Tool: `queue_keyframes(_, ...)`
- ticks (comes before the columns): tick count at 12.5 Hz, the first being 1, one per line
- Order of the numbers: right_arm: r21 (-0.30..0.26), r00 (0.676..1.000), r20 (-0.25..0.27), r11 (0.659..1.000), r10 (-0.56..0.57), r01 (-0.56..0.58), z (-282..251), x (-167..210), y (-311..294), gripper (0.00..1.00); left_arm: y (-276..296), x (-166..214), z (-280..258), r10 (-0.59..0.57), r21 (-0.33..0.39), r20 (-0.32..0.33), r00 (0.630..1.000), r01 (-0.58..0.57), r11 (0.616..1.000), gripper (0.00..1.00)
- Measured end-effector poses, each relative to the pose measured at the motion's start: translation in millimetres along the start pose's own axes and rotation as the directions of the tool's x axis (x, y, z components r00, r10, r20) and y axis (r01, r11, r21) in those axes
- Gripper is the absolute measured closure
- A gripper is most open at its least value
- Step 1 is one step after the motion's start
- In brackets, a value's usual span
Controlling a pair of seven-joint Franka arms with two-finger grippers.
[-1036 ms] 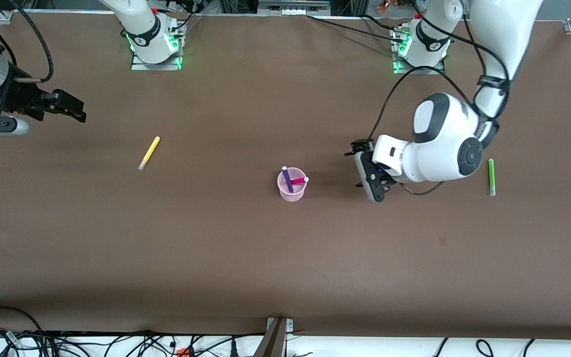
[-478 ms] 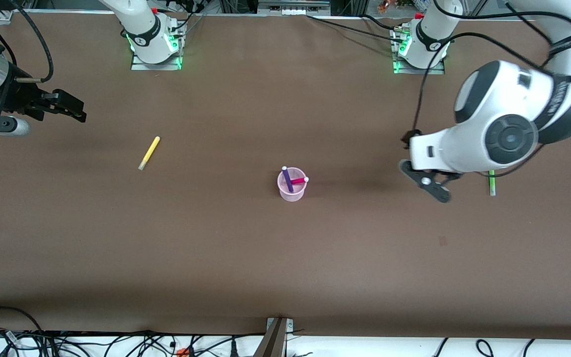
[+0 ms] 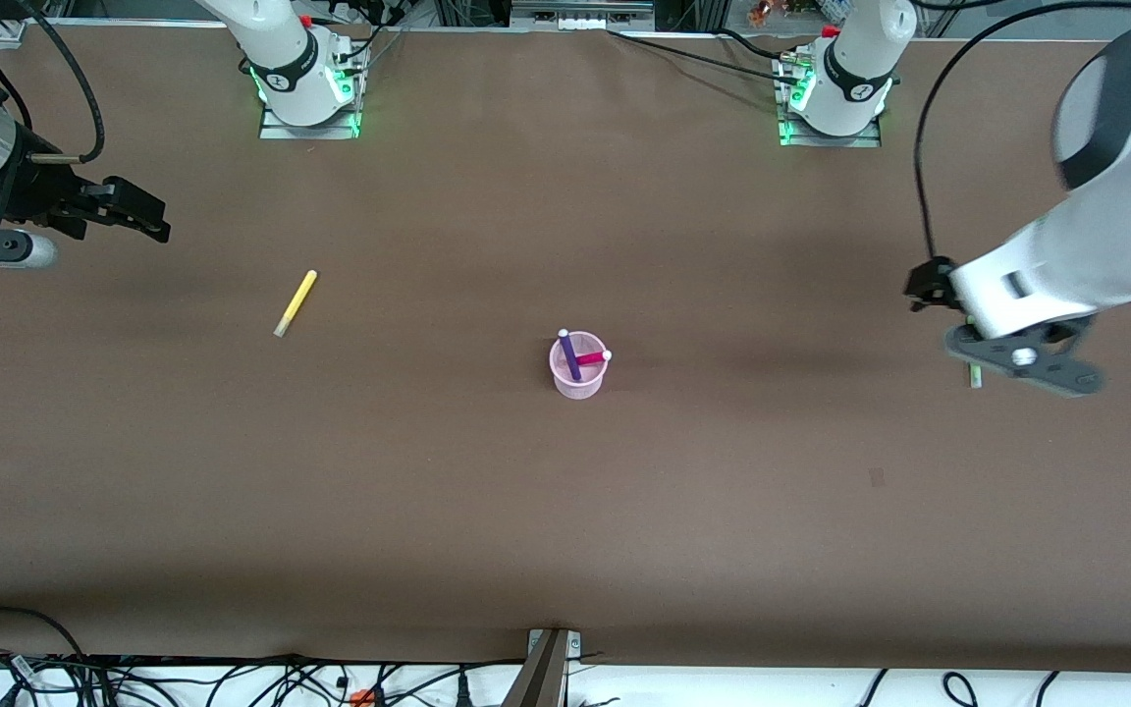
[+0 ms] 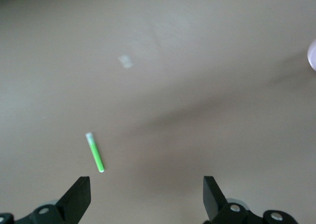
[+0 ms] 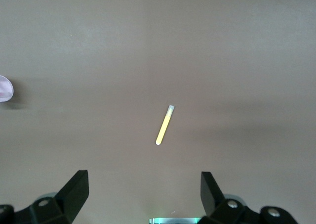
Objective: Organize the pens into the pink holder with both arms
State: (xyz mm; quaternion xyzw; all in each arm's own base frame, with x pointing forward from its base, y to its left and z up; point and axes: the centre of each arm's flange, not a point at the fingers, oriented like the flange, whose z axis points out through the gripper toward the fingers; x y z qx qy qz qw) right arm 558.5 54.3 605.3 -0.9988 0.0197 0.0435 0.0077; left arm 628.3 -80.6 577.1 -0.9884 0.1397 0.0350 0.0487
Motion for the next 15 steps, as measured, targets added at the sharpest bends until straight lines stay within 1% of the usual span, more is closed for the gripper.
queue_keyframes(1, 0.0, 1.0, 0.0, 1.0, 0.0, 0.0, 0, 0, 0, 0.0, -8, -10, -9, -0.062, 0.018, -0.083, 0.995, 0.064, 0.998, 0.0)
queue_keyframes(2, 0.0, 1.0, -0.001, 1.0, 0.0, 0.0, 0, 0, 0, 0.0, -13, -23, -12, -0.108, 0.022, -0.135, 0.985, 0.112, 0.993, 0.0)
queue_keyframes(3, 0.0, 1.0, -0.001, 1.0, 0.0, 0.0, 0, 0, 0, 0.0, -19, -38, -12, -0.14, 0.022, -0.144, 0.98, 0.145, 0.989, 0.0)
queue_keyframes(5, 0.0, 1.0, -0.001, 1.0, 0.0, 0.0, 0, 0, 0, 0.0, -26, -60, -10, -0.174, 0.021, -0.113, 0.978, 0.178, 0.984, 0.0)
queue_keyframes(6, 0.0, 1.0, -0.001, 1.0, 0.0, 0.0, 0, 0, 0, 0.0, -29, -68, -10, -0.186, 0.02, -0.086, 0.979, 0.188, 0.982, 0.0)
queue_keyframes(9, 0.0, 1.0, -0.002, 1.0, 0.0, 0.0, -1, 0, 0, 0.0, -30, -82, -22, -0.199, 0.015, -0.042, 0.979, 0.2, 0.98, 0.0)
queue_keyframes(11, 0.001, 1.0, -0.008, 1.0, 0.0, 0.0, -1, 1, 0, 0.0, -26, -87, -30, -0.202, -0.022, -0.013, 0.979, 0.202, 0.979, 0.0)
queue_keyframes(13, 0.001, 1.0, -0.01, 1.0, 0.0, 0.0, -1, 1, 0, 0.0, -24, -88, -32, -0.205, -0.052, -0.007, 0.979, 0.205, 0.977, 0.0)
queue_keyframes(15, 0.002, 1.0, -0.012, 1.0, 0.0, 0.0, -1, 1, 0, 0.0, -25, -88, -34, -0.208, -0.055, -0.01, 0.978, 0.208, 0.977, 0.0)
